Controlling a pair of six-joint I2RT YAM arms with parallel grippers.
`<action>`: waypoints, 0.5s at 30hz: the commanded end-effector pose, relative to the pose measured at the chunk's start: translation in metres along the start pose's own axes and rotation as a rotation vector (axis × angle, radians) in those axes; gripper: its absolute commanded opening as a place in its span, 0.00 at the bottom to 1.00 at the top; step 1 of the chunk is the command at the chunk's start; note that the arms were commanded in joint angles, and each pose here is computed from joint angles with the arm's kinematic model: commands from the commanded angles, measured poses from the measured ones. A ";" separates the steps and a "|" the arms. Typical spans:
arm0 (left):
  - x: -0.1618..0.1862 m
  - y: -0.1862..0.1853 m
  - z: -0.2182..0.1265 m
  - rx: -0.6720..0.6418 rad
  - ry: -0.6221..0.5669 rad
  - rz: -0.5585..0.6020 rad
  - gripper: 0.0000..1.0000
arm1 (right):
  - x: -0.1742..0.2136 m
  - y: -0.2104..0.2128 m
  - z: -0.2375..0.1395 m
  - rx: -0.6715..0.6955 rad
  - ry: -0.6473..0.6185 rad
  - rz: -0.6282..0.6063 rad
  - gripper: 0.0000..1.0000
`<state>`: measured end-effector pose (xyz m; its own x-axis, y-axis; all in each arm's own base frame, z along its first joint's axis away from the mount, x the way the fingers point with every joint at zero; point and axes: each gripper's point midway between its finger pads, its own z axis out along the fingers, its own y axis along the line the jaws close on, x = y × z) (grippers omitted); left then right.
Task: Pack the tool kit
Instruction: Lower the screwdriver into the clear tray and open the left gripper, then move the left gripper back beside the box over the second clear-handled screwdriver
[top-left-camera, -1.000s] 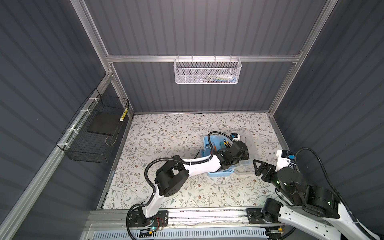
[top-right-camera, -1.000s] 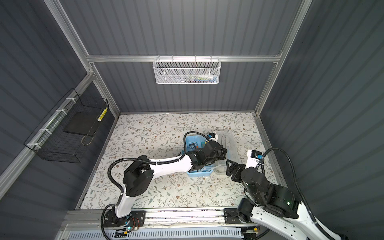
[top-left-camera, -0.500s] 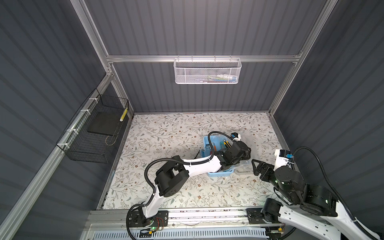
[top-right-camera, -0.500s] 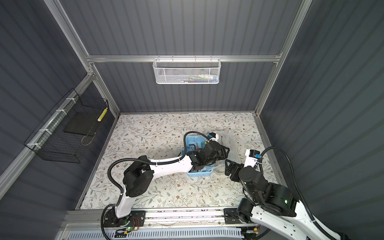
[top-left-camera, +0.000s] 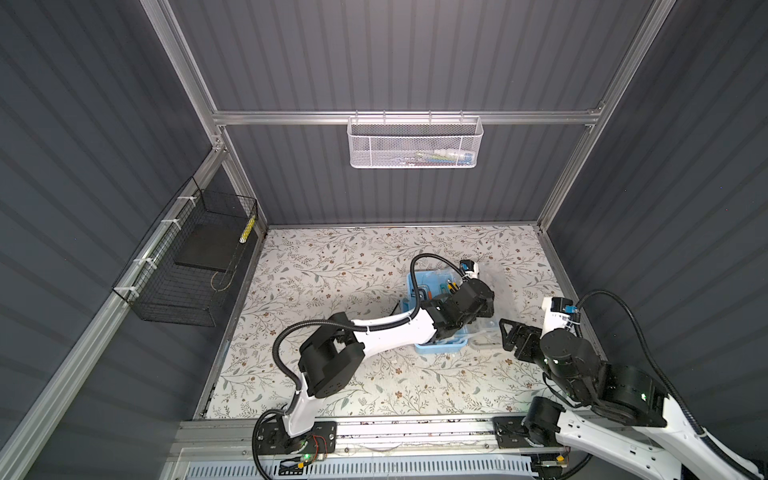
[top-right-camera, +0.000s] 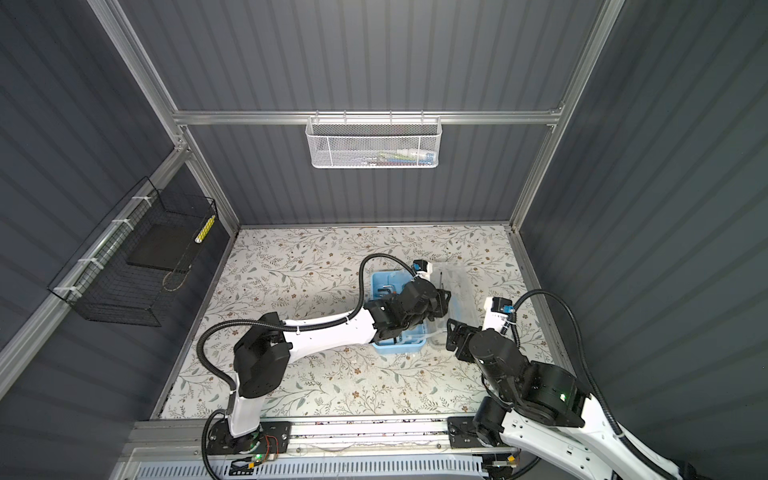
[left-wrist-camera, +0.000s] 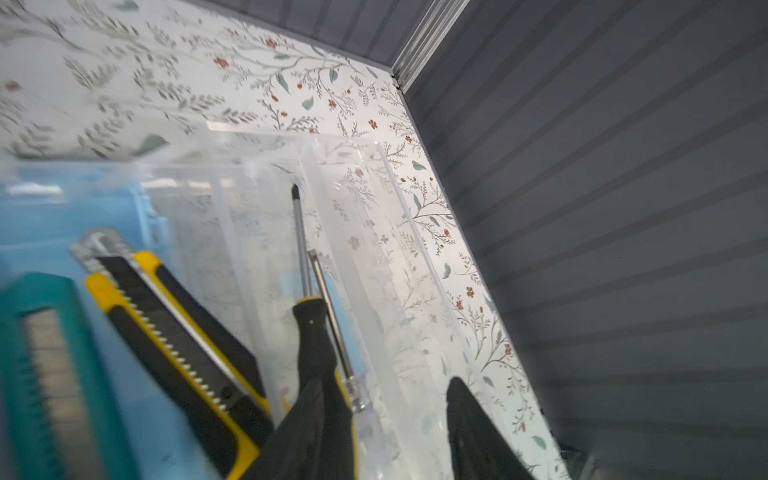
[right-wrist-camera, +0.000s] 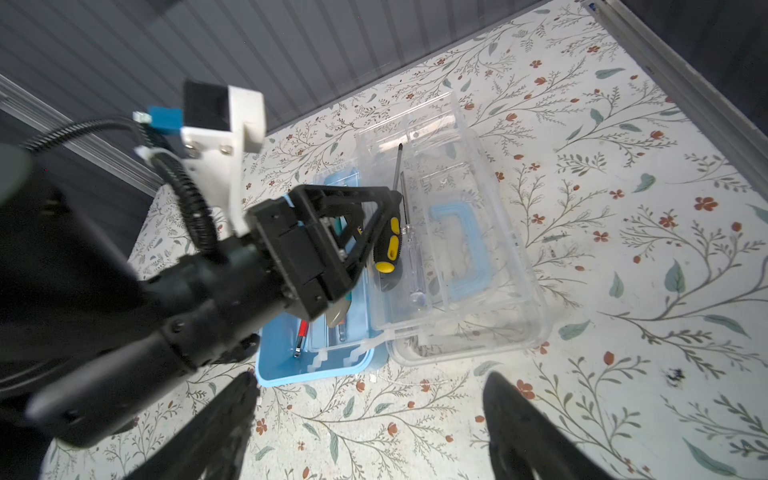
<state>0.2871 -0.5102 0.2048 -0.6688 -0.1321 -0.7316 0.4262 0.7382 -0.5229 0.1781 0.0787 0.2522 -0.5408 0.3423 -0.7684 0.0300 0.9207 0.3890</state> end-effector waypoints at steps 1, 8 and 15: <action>-0.038 0.005 -0.045 -0.049 -0.076 0.148 0.52 | 0.000 0.007 0.003 0.004 0.025 -0.037 0.84; -0.035 0.083 -0.124 -0.301 -0.054 0.259 0.53 | 0.028 0.035 0.027 -0.031 0.150 -0.071 0.84; -0.015 0.169 -0.182 -0.464 0.007 0.200 0.46 | 0.039 0.042 0.038 -0.039 0.175 -0.077 0.83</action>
<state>0.2626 -0.3028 0.2343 -0.5596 -0.0043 -0.8288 0.3035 0.9294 -0.2098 0.1895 0.1318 0.2209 -0.6759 0.2354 -0.6984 -0.0301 0.9380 0.3453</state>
